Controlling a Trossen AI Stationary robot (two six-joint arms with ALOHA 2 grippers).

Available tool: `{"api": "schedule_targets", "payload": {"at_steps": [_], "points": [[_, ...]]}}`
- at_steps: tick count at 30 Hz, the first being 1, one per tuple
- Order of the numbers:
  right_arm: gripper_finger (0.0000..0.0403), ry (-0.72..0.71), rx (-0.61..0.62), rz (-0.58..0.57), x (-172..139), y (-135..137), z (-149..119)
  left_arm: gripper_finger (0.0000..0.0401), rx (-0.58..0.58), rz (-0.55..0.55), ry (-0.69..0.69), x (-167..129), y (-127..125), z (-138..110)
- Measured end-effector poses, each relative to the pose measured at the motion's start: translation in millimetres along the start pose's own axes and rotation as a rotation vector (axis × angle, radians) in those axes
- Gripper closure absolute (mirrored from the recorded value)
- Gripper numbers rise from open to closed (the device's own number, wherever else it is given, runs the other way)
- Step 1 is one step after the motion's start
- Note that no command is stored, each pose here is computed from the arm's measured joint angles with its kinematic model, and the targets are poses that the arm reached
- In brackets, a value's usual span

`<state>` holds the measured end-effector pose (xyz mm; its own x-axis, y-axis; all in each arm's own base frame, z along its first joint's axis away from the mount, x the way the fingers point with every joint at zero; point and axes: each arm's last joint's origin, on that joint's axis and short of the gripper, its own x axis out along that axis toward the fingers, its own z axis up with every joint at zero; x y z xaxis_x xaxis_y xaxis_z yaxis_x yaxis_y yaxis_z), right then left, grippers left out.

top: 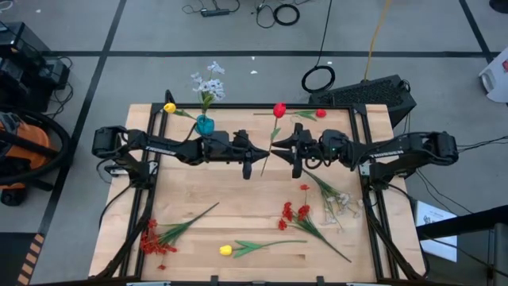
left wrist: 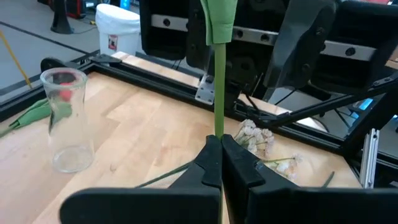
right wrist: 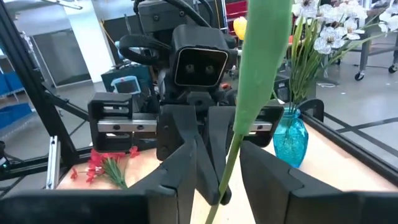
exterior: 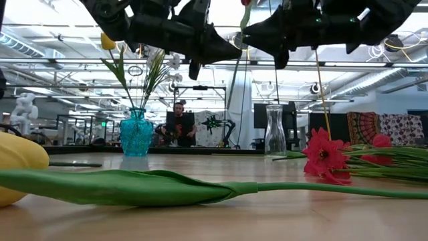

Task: Sort flowers into vase by color
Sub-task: Put the left red flower into the transparent vase

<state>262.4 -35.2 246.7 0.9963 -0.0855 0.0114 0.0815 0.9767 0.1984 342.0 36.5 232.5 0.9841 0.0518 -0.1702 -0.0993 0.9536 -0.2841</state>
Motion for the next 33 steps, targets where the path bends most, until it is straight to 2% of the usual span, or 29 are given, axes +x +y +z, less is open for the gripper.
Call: {"api": "schedule_targets", "payload": {"at_steps": [6,12,22,26,31,33], "points": [[0.0287,-0.002,-0.003,-0.003,2.1,0.0,2.7,0.0401,0.000,0.001,0.009,0.0,-0.5,-0.7],[0.0287,-0.019,-0.003,-0.085,2.0,-3.4,3.5,0.0401,0.000,-0.001,0.019,0.1,-1.7,-2.0],[0.0291,-0.055,-0.012,-0.075,1.9,-2.5,7.3,0.0401,0.000,-0.002,0.025,0.1,-2.3,-2.8],[0.0321,-0.055,-0.012,-0.075,1.9,-2.5,7.3,0.0401,0.000,-0.002,0.026,0.1,-2.5,-2.8],[0.0387,-0.055,-0.022,-0.075,1.9,-2.4,7.3,0.0397,0.000,0.001,0.027,0.1,-2.2,-3.0],[0.0393,-0.055,-0.030,-0.076,1.9,-2.4,7.4,0.0388,0.000,0.005,0.026,0.1,-2.1,-3.0]]}}
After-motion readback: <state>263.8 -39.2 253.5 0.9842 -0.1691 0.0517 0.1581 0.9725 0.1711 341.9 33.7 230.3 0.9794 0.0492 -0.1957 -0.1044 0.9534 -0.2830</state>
